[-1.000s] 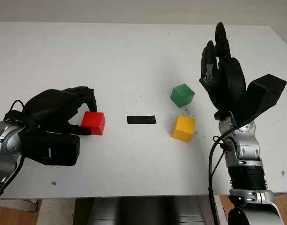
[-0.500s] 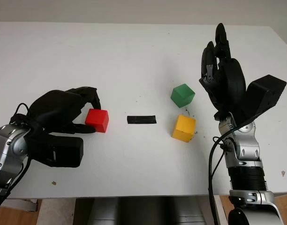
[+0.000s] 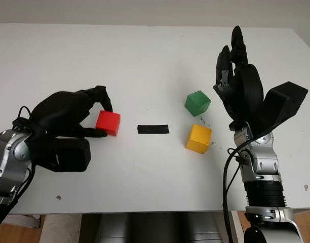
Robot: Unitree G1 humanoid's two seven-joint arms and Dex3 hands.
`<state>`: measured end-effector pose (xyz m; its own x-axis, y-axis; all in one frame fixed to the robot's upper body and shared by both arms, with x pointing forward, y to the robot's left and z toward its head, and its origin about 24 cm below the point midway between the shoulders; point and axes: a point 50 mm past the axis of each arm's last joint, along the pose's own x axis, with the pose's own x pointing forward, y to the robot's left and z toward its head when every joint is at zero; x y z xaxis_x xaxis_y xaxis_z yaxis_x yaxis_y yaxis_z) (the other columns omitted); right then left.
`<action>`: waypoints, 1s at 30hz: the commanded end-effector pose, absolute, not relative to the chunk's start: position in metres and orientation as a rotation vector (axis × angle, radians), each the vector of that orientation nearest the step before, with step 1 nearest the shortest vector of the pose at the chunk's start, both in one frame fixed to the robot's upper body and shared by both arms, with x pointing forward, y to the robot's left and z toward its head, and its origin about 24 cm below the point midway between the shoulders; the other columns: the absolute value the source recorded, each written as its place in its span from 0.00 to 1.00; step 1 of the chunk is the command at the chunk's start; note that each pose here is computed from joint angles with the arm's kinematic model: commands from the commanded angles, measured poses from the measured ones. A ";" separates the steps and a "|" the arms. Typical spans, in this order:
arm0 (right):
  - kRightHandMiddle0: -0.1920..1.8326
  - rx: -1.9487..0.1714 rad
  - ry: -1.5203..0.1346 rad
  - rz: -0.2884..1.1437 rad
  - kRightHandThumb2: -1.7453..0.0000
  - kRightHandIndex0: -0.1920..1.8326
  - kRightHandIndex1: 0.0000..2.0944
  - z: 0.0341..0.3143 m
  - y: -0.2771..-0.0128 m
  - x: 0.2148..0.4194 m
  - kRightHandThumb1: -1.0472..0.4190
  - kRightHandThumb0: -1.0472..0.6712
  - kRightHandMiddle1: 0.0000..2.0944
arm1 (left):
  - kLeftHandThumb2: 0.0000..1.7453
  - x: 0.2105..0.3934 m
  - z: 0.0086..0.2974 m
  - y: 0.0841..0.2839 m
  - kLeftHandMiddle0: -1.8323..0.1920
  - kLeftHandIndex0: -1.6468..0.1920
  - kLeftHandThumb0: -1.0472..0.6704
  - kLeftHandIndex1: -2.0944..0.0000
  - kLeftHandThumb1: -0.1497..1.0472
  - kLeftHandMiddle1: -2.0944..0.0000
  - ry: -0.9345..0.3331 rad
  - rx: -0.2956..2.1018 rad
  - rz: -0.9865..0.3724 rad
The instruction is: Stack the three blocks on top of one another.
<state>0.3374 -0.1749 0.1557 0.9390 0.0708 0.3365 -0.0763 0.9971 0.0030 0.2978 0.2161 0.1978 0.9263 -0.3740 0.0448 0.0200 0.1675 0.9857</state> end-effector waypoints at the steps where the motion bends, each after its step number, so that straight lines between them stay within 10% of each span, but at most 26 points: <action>1: 0.00 0.016 -0.352 0.073 0.61 0.00 0.00 0.155 -0.175 0.334 0.00 0.31 0.00 | 0.06 0.300 0.203 0.208 0.79 0.87 0.41 0.17 1.00 0.97 -0.342 1.329 -0.297; 15: 0.00 0.016 -0.343 0.062 0.63 0.00 0.00 0.152 -0.175 0.333 0.00 0.30 0.00 | 0.05 0.313 0.176 0.189 0.80 0.87 0.40 0.14 1.00 0.98 -0.308 0.890 -0.375; 30: 0.00 0.012 -0.347 0.058 0.63 0.00 0.00 0.155 -0.173 0.333 0.00 0.30 0.01 | 0.04 0.329 0.163 0.161 0.81 0.87 0.43 0.07 1.00 0.98 -0.182 0.945 -0.289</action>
<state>0.3340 -0.1745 0.1506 0.9444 0.0549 0.3241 -0.0577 0.9983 -0.0008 0.3264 0.1672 0.1527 0.9515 -0.3077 -0.0030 0.1846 0.5629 0.8056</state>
